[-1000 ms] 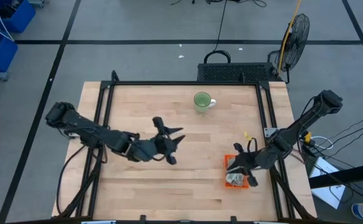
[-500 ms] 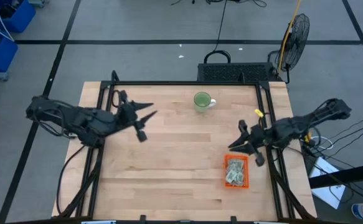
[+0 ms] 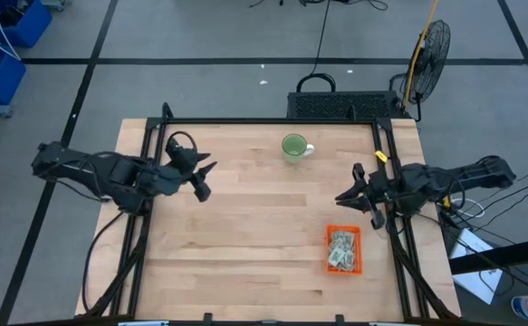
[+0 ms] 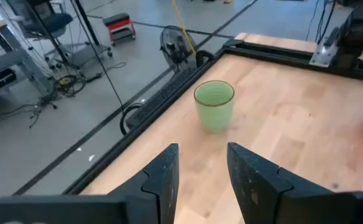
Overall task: Pick and place Stevia / Truvia into bins
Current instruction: Return to Home Position
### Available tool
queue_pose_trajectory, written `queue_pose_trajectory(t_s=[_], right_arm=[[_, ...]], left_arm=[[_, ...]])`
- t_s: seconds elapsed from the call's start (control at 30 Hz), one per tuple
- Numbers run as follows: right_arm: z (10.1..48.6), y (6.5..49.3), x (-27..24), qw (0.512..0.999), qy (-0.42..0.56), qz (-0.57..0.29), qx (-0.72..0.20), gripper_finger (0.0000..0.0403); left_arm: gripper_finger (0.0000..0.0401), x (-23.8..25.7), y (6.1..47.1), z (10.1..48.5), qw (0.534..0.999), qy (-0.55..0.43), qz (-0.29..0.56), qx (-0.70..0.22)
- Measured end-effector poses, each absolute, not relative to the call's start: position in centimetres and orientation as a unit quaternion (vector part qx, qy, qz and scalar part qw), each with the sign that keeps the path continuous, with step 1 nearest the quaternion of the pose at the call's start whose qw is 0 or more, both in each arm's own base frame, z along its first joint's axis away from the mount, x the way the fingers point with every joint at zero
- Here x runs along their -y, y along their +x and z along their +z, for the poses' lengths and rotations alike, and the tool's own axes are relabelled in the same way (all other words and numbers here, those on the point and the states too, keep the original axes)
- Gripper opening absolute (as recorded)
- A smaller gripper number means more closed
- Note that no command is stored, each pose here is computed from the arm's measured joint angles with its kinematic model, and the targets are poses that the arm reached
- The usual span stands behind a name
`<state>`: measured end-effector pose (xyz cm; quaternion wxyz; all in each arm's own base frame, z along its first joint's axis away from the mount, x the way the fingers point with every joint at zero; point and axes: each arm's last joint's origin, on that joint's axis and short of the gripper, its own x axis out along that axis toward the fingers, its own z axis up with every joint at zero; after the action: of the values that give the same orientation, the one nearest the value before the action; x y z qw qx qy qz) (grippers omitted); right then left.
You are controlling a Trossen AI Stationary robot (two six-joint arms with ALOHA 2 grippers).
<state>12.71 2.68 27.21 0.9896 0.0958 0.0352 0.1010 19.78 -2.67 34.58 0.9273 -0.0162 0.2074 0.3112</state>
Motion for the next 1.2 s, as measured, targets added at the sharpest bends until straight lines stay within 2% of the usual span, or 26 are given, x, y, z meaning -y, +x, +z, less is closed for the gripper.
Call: queue_pose_trajectory(t_s=[0.17,0.33,0.47,0.57,0.77,0.93,1.2], right_arm=[[24.5,11.8,-2.3,0.986,0.100,0.136,0.000,0.0043],[24.0,9.6,-1.8,0.983,0.099,0.138,0.066,0.0043],[23.2,8.3,-1.6,0.982,0.086,0.139,0.092,0.0043],[22.4,8.1,-1.6,0.982,0.086,0.138,0.099,0.0043],[21.1,8.5,-1.5,0.985,0.108,0.129,0.045,0.0043],[20.2,8.7,-1.5,0.986,0.111,0.125,0.020,0.0043],[18.9,9.0,-1.6,0.988,0.099,0.118,0.006,0.0043]], left_arm=[[0.0143,1.9,17.1,35.4,0.935,-0.043,0.303,-0.178],[0.0143,1.0,13.0,37.0,0.944,-0.061,0.294,-0.136],[0.0143,0.5,11.1,36.7,0.944,-0.080,0.298,-0.114],[0.0143,0.5,11.0,34.8,0.944,-0.083,0.299,-0.112],[0.0143,0.5,11.6,30.2,0.941,-0.103,0.308,-0.092],[0.0143,0.4,11.8,27.9,0.941,-0.109,0.313,-0.071],[0.0143,0.5,13.1,22.8,0.951,-0.161,0.254,-0.072]])
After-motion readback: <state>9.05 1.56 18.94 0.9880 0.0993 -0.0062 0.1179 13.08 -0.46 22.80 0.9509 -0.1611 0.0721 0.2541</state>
